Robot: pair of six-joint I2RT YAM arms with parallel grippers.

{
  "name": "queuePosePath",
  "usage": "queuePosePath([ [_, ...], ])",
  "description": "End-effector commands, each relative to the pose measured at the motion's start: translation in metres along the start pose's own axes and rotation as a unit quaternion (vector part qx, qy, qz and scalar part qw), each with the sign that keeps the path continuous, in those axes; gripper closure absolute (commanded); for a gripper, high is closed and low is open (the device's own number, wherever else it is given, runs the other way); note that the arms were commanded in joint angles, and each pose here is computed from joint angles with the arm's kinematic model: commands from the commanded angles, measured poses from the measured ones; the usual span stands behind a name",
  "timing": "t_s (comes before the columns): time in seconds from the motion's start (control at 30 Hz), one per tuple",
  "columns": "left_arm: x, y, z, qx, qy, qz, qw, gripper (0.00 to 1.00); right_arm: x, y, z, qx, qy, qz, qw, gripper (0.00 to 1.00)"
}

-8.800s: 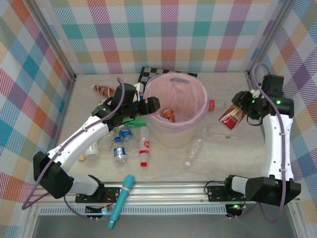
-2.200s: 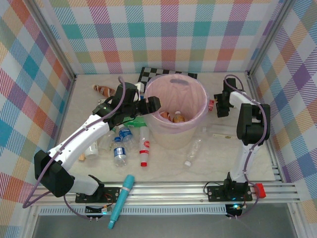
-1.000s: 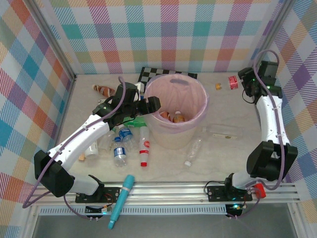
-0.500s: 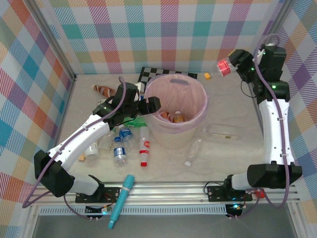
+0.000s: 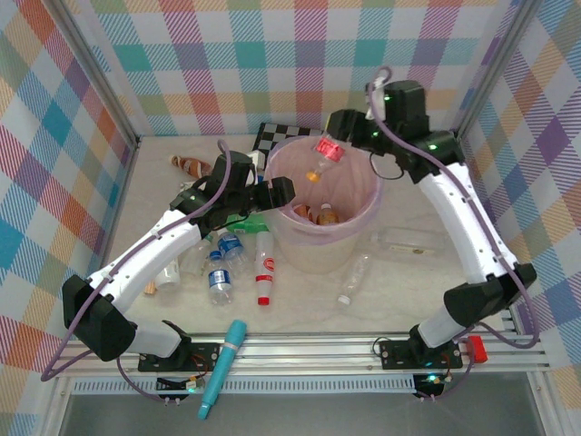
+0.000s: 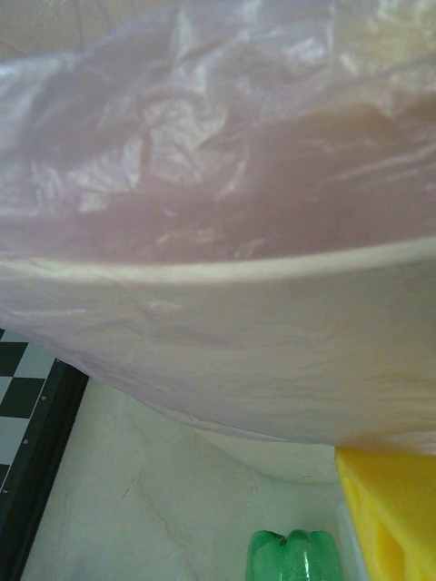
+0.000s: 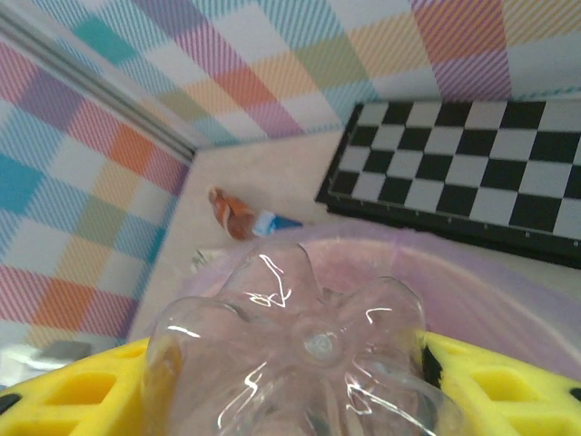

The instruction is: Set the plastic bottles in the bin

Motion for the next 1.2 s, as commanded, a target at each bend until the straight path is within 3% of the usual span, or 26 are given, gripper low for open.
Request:
queuePosePath([
  [0.0, 0.002, -0.006, 0.001, -0.009, 0.006, 0.004, 1.000, 0.17, -0.008, -0.005, 0.017, 0.071, 0.027, 0.037, 0.996, 0.62],
  [0.3, 0.004, -0.006, -0.001, -0.013, 0.007, 0.002, 1.000, 0.17, -0.043, -0.035, 0.077, 0.135, 0.118, 0.099, 0.979, 0.62],
  [0.83, 0.002, -0.006, 0.000, -0.012, 0.009, 0.003, 1.000, 0.17, -0.095, -0.099, 0.158, 0.156, 0.265, 0.180, 0.934, 0.54],
  [1.03, 0.001, -0.006, -0.001, -0.012, 0.008, 0.003, 1.000, 0.17, -0.109, -0.111, 0.178, 0.142, 0.291, 0.187, 0.928, 0.46],
  [1.17, 0.000, -0.007, -0.001, -0.012, 0.010, 0.003, 1.000, 0.17, -0.112, -0.112, 0.183, 0.138, 0.297, 0.186, 0.926, 0.34],
])
Point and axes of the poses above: each hand's point on the last joint's axis, 136 mm out from that joint toward the fingers, its own x axis back along the fingers, its own y axis along the line the jaws close on, z = x × y, the point moved 1 cm from there along x, back along the fingers, and after that the axes turned 13 degrees about -x, right-handed, at the moved point
